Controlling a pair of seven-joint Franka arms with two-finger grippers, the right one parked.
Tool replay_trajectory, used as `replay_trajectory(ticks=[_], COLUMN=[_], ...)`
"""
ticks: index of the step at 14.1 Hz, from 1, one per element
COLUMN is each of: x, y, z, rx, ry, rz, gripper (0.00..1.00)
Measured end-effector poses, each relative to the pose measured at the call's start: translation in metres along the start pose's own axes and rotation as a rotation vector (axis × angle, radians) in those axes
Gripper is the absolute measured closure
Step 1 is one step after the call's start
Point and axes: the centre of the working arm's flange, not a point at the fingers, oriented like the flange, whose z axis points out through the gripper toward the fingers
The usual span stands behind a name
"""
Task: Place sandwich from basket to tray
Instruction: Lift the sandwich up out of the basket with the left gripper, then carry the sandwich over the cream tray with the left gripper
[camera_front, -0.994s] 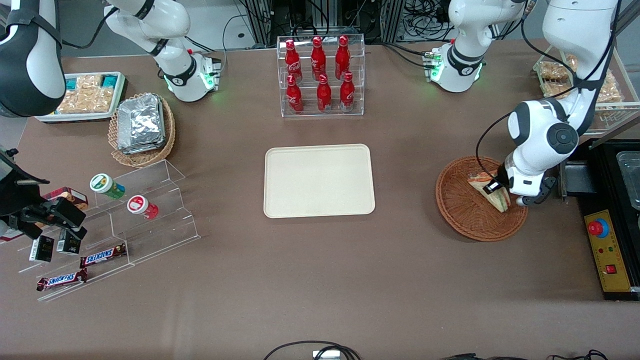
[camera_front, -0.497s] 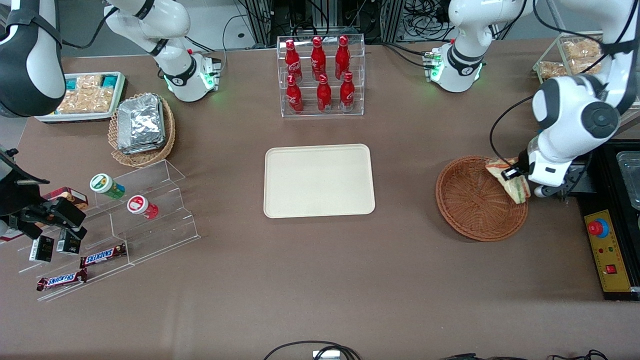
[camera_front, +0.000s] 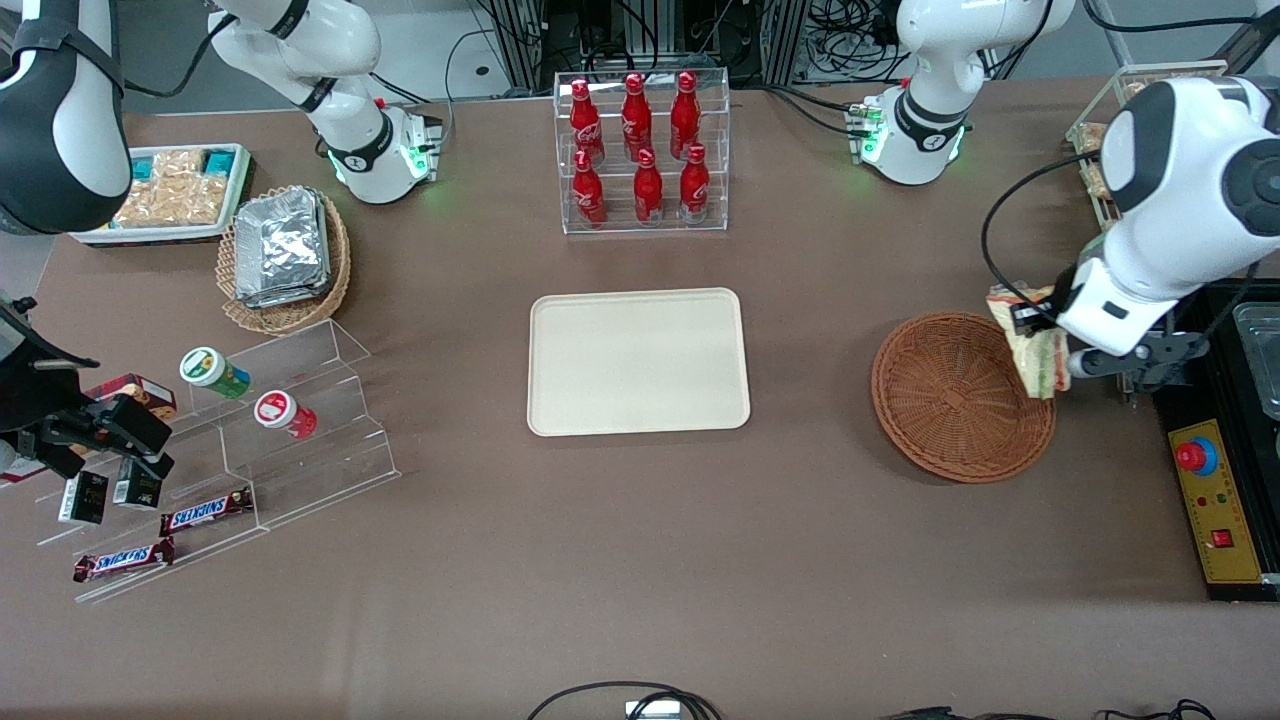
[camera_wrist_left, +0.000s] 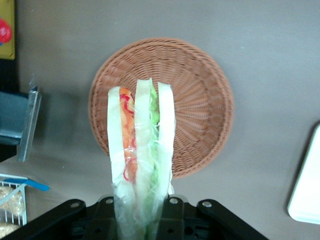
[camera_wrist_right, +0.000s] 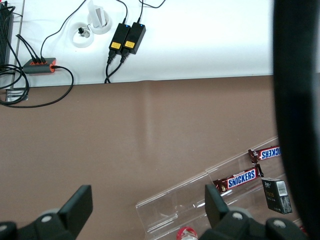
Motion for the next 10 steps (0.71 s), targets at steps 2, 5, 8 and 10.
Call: replay_trajectory(ticks=[2,5,8,10], x=[-0.007,-0.022,-0.042,-0.057], y=[0.039,0.105,0.169,0.208], z=[-0.012,-0.024,-0.017,-0.002], rx=[0.001,-0.008,-0.018,-0.028], ry=[0.026,0.051,0.035,0.007], rz=[0.081,0.218,0.342,0.390], gripper=[0.80,0.80,0.80,0.80])
